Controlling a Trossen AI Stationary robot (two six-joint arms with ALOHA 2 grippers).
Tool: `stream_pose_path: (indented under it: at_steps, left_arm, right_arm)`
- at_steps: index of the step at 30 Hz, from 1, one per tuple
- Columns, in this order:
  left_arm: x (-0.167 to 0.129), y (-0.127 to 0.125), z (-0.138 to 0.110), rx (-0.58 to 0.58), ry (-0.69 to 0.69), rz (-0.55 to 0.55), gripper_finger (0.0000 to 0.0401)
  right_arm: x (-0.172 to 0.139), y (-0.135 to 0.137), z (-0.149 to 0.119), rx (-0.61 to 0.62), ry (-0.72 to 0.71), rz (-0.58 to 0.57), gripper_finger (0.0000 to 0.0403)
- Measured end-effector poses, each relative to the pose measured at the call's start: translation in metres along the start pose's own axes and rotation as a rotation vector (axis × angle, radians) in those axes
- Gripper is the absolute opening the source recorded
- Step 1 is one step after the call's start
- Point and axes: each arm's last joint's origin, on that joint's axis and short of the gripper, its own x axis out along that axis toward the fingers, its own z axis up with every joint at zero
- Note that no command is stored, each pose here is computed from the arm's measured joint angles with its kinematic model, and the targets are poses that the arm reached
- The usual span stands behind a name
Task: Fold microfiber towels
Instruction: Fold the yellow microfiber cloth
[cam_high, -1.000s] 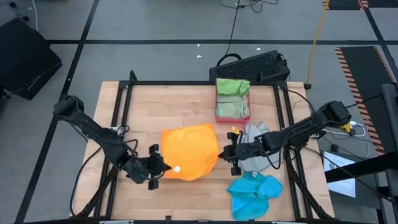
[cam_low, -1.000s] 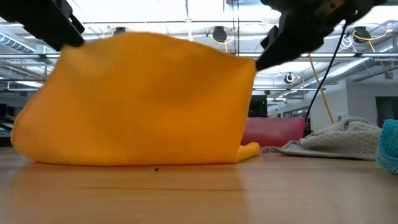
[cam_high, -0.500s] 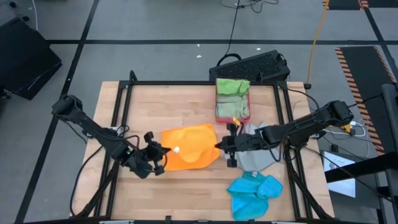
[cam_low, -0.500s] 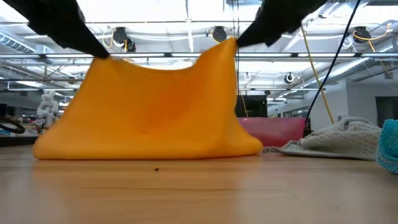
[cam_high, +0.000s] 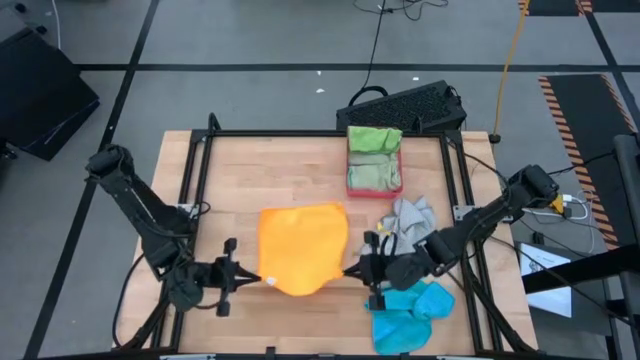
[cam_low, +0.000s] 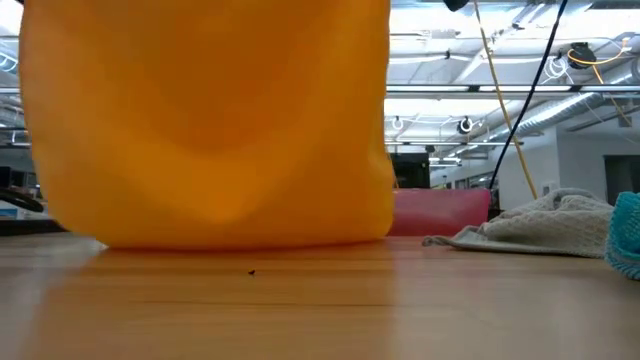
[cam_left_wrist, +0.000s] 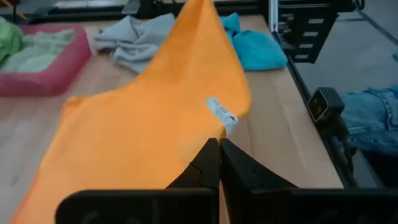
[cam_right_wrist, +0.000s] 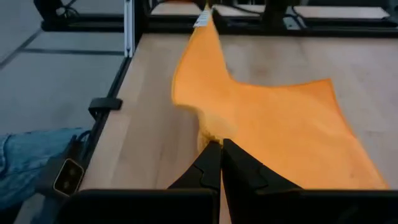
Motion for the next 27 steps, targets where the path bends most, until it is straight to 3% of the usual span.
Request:
stream_pose_path:
  at_steps: [5, 20, 27]
  left_arm:
    - [0.005, 0.008, -0.008, -0.037, 0.071, 0.081, 0.0004]
    - [0.058, 0.063, -0.017, -0.02, 0.215, 0.496, 0.0005]
    - [0.064, 0.096, -0.027, -0.034, 0.368, 0.681, 0.0004]
  right_arm:
    - [0.011, -0.003, -0.005, -0.011, 0.085, -0.041, 0.0]
    - [0.039, -0.101, -0.042, 0.016, 0.339, -0.297, 0.0]
    - [0.036, -0.123, -0.035, 0.031, 0.392, -0.282, 0.0]
